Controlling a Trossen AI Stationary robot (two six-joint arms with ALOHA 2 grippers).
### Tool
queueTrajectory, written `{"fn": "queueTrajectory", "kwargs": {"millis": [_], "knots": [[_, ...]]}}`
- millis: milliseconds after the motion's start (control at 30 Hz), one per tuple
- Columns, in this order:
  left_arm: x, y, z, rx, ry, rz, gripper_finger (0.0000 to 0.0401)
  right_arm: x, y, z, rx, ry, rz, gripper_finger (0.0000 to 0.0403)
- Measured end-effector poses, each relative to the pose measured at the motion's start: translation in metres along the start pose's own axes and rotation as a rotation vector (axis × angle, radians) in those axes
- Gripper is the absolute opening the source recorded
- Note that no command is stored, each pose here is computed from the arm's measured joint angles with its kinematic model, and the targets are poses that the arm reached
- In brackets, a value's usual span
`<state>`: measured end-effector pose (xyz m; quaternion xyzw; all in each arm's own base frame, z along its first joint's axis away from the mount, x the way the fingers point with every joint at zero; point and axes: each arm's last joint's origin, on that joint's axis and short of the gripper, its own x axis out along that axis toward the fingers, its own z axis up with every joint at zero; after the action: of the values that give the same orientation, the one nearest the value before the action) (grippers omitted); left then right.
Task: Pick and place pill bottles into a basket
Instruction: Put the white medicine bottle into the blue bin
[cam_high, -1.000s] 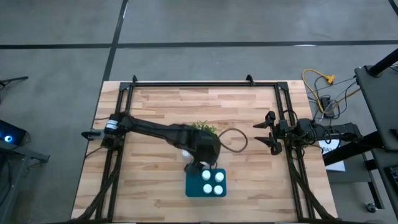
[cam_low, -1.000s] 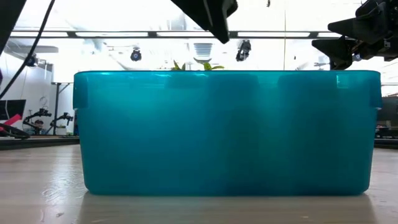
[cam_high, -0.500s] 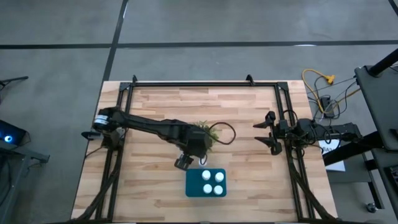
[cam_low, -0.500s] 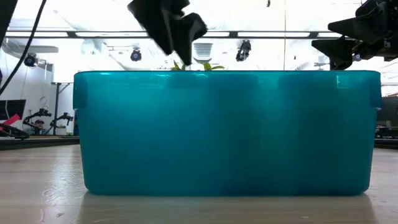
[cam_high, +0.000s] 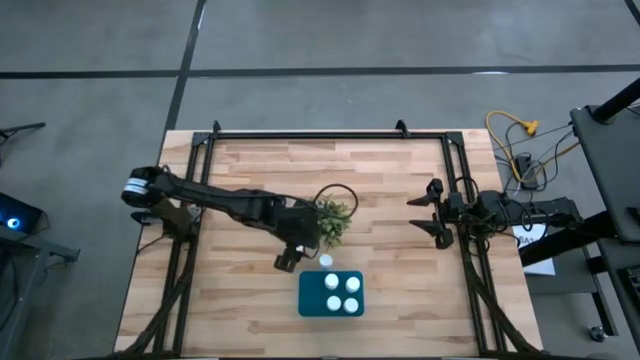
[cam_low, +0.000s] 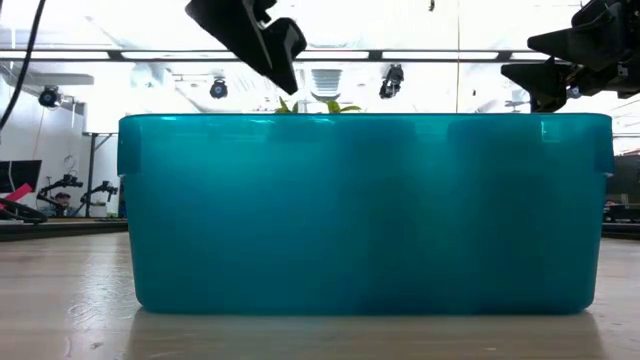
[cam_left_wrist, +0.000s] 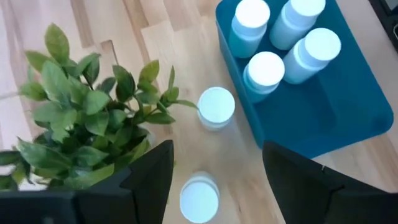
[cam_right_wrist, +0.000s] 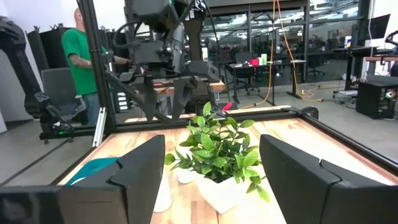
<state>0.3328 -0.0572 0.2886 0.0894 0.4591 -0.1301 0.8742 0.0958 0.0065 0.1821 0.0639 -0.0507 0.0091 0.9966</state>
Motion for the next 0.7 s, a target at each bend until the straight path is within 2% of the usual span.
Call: {"fn": "queueTrajectory", "kwargs": {"millis": [267, 500, 700], "knots": [[0.015, -0.002, -0.001, -0.001, -0.009, -0.009, 0.0228, 0.0, 0.0, 0.0, 0.0, 0.0, -0.002, 0.0245], [0.022, 0.0, 0.008, -0.015, -0.097, -0.001, 0.0228, 0.0, 0.0, 0.0, 0.0, 0.0, -0.002, 0.0243], [0.037, -0.002, 0.003, -0.051, -0.062, -0.066, 0.0228, 0.0, 0.0, 0.0, 0.0, 0.0, -0.001, 0.0249]]}}
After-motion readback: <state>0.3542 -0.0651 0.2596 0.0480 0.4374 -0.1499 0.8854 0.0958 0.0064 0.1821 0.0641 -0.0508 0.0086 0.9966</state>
